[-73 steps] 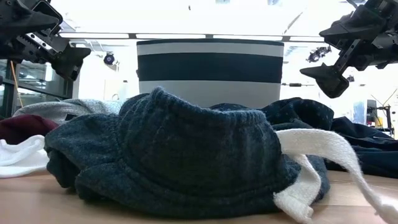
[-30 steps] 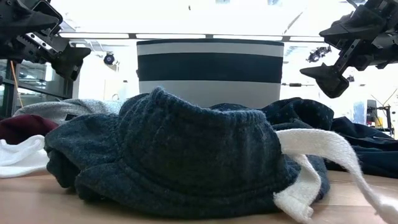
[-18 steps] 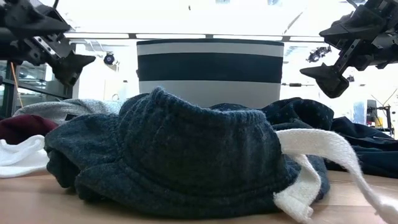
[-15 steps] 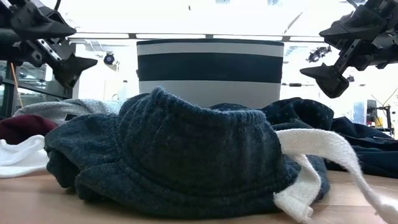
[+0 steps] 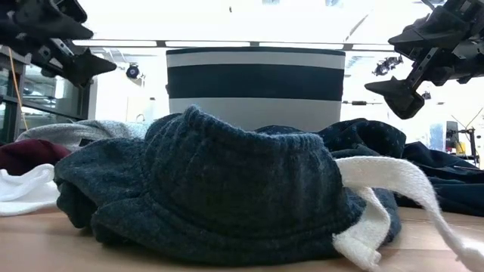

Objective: Pick & Place Cloths
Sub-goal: Put the white patterned shirt into the blue bin

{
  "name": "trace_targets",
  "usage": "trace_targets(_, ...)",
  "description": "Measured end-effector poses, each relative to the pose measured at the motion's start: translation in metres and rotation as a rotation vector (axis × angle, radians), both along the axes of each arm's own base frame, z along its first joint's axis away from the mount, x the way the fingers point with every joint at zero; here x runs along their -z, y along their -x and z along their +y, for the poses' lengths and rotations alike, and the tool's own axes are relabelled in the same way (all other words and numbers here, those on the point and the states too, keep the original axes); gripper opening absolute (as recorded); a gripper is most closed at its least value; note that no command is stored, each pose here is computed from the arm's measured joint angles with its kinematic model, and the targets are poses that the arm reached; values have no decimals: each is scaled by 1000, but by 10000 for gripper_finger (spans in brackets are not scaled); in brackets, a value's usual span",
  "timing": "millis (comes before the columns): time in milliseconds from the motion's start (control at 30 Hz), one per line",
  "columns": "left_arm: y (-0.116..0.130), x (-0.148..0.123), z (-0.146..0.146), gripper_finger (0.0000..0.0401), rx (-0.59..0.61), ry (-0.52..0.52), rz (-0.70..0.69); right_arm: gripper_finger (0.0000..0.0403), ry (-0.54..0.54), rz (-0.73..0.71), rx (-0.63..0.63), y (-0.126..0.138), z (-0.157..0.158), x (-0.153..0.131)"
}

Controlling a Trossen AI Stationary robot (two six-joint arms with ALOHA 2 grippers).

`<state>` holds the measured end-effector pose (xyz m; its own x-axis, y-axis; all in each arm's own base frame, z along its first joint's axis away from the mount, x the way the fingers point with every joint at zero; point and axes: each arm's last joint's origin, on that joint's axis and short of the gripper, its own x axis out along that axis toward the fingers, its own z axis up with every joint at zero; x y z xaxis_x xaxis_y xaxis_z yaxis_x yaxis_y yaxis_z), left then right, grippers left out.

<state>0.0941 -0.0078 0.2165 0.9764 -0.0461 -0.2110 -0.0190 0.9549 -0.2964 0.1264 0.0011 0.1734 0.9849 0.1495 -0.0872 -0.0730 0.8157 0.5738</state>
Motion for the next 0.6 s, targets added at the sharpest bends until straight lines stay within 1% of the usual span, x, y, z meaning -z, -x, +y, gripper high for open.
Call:
trace_targets(67, -4, -7, 0, 316, -15, -23, 71, 353, 0, 0, 0, 0, 0, 0)
trace_targets(200, -16, -15, 1, 316, -57, -127, 237, 353, 0, 0, 0, 0, 0, 0)
trace_targets(300, -30, -19, 1, 323, -98, -159, 340, 353, 0, 0, 0, 0, 0, 0)
trace_targets(400, -45, -19, 1, 350, -128, -184, 413, 353, 0, 0, 0, 0, 0, 0)
trace_targets(500, -58, -16, 0, 387, -157, -177, 478, 353, 0, 0, 0, 0, 0, 0)
trace_targets(533, -62, -14, 0, 393, -170, -170, 501, 353, 0, 0, 0, 0, 0, 0)
trace_targets(600, -67, -10, 0, 392, -211, -155, 557, 353, 0, 1, 1, 0, 0, 0)
